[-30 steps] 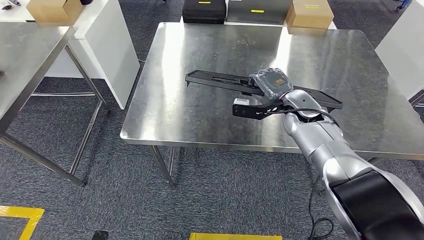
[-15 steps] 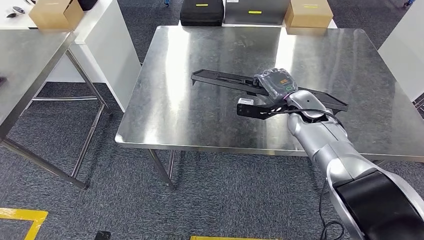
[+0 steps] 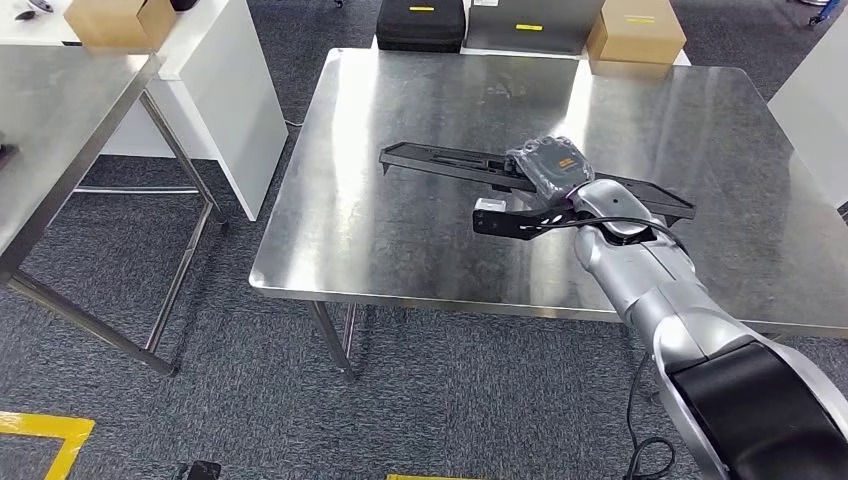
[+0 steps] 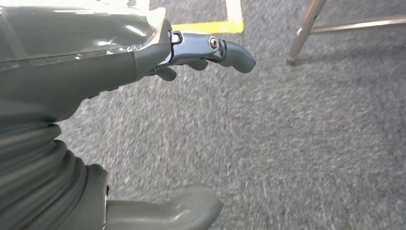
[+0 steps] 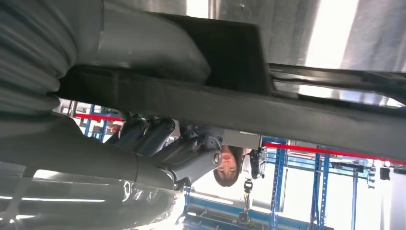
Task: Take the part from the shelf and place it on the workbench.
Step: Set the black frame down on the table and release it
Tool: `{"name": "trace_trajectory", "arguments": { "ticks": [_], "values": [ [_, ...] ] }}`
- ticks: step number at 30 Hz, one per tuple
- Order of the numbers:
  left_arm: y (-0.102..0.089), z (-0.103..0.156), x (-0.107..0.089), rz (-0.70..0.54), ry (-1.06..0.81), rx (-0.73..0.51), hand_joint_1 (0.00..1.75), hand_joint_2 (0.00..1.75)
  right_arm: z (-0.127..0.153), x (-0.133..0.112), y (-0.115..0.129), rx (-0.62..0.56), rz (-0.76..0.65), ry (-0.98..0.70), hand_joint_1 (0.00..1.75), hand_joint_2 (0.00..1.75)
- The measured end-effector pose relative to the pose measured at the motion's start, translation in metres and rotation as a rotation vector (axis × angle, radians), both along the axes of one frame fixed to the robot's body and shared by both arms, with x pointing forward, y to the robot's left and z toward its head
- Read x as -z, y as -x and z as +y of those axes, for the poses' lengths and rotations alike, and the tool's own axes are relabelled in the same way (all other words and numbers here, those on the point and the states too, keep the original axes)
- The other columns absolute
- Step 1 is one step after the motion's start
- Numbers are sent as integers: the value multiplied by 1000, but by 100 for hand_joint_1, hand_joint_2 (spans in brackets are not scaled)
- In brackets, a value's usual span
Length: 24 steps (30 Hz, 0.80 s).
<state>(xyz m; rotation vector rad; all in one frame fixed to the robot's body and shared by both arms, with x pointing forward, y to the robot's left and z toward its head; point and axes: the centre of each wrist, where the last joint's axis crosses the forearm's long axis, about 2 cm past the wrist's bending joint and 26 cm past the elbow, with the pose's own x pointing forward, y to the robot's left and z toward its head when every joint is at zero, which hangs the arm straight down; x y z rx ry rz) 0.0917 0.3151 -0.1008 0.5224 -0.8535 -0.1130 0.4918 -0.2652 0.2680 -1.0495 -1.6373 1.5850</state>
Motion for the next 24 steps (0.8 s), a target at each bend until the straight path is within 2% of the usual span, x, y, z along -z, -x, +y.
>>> {"name": "trace_trajectory", "arguments": {
  "ticks": [3, 8, 12, 19, 24],
  "values": [
    [2, -1, 0, -8, 6, -28, 0, 0, 0, -1, 0, 2, -7, 1, 0, 0],
    [4, -2, 2, 58, 92, -74, 0, 0, -3, -2, -1, 45, -26, 18, 0, 0],
    [5, -2, 2, 61, 118, -75, 0, 0, -15, -1, -1, 107, -41, 33, 0, 0],
    [9, -2, 3, 66, 135, -81, 0, 0, -52, 2, 0, 210, -49, 45, 0, 0],
    [11, -2, 3, 69, 153, -88, 0, 0, -92, 1, 3, 408, -76, 92, 0, 0]
  ]
}}
